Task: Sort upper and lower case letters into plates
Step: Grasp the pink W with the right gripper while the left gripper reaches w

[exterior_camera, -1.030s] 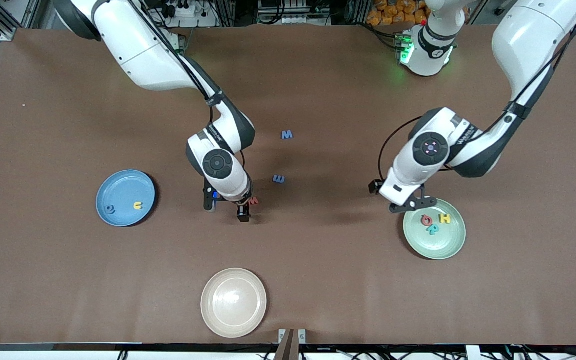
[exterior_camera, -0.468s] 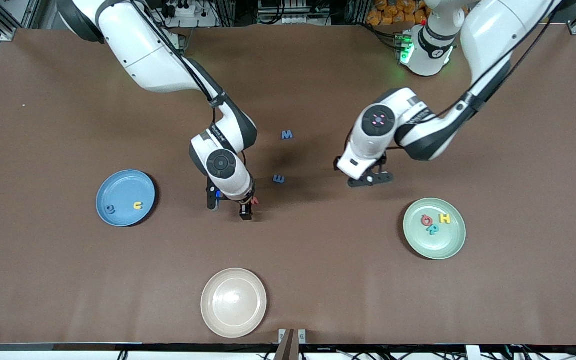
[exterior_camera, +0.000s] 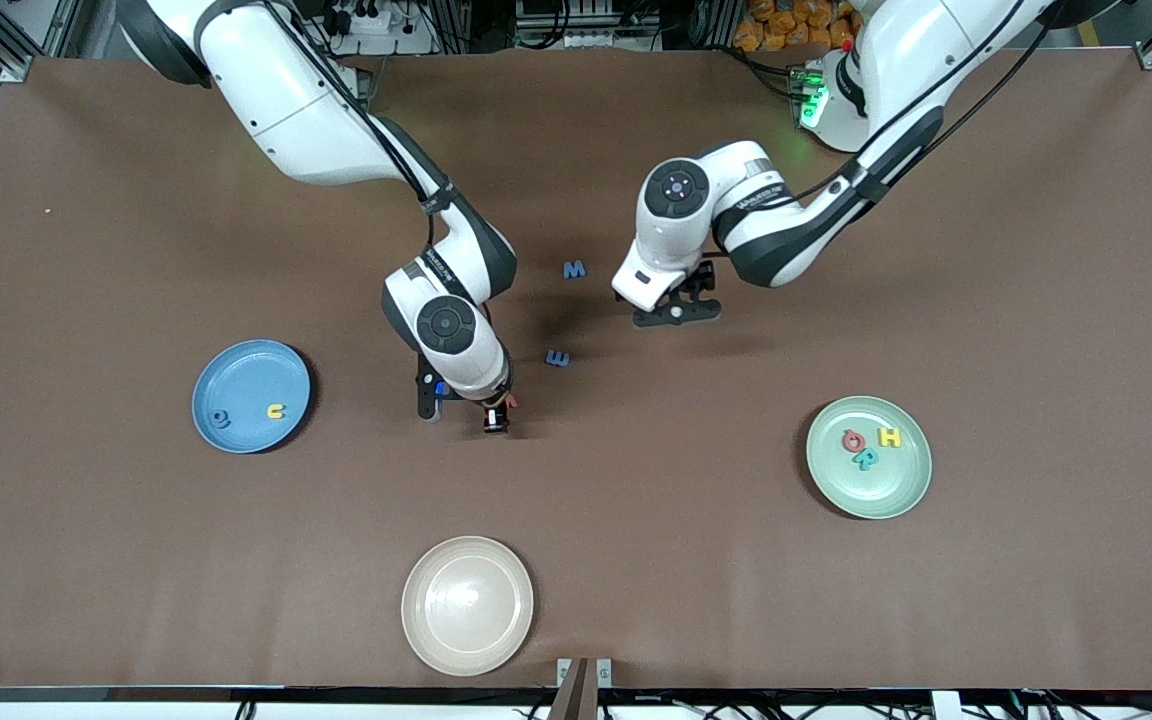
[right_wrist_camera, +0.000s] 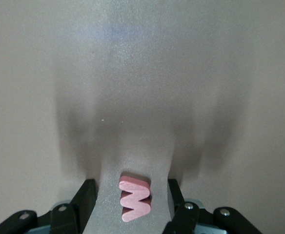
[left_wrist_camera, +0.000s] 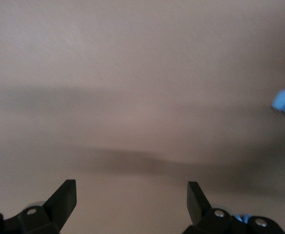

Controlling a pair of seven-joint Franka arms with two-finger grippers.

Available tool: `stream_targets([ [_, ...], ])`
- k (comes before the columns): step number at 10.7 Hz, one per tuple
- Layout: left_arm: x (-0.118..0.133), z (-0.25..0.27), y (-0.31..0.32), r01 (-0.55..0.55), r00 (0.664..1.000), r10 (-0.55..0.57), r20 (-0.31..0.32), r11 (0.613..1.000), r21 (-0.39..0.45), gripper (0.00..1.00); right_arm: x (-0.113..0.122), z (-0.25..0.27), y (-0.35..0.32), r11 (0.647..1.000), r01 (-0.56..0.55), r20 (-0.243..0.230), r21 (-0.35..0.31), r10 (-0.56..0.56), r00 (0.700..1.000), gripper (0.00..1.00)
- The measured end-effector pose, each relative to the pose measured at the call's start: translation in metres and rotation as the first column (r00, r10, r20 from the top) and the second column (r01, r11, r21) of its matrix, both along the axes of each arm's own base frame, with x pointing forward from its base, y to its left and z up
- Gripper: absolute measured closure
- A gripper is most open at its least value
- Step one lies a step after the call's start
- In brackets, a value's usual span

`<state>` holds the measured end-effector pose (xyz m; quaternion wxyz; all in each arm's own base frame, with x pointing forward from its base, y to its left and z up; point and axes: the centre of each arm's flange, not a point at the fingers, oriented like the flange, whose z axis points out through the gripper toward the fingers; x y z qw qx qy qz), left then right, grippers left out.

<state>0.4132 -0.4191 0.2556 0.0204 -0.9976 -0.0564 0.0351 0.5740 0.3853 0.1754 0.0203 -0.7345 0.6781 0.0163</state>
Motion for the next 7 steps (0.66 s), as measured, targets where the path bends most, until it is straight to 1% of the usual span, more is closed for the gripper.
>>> stream_targets([
  [2,-0.025,-0.005,-0.023,0.018,0.999,-0.018,0.028,1.000,-0.004,0.00,-0.002,0.000,0.003,1.000,-0.011,0.001,0.000,0.011,1.000,0.33],
  [4,-0.042,-0.011,-0.041,-0.034,0.999,0.035,0.026,0.999,-0.037,0.00,-0.005,0.001,0.009,1.000,-0.022,0.004,0.002,0.022,1.000,0.38],
  [6,-0.059,-0.020,-0.056,-0.055,0.998,0.056,0.017,0.997,-0.054,0.00,-0.005,0.003,0.011,0.999,-0.037,0.008,0.004,0.037,0.999,0.59],
  [7,-0.066,-0.024,-0.062,-0.049,0.999,0.050,0.013,0.997,-0.062,0.00,-0.006,0.004,0.011,0.999,-0.044,0.008,0.004,0.044,0.999,0.63],
])
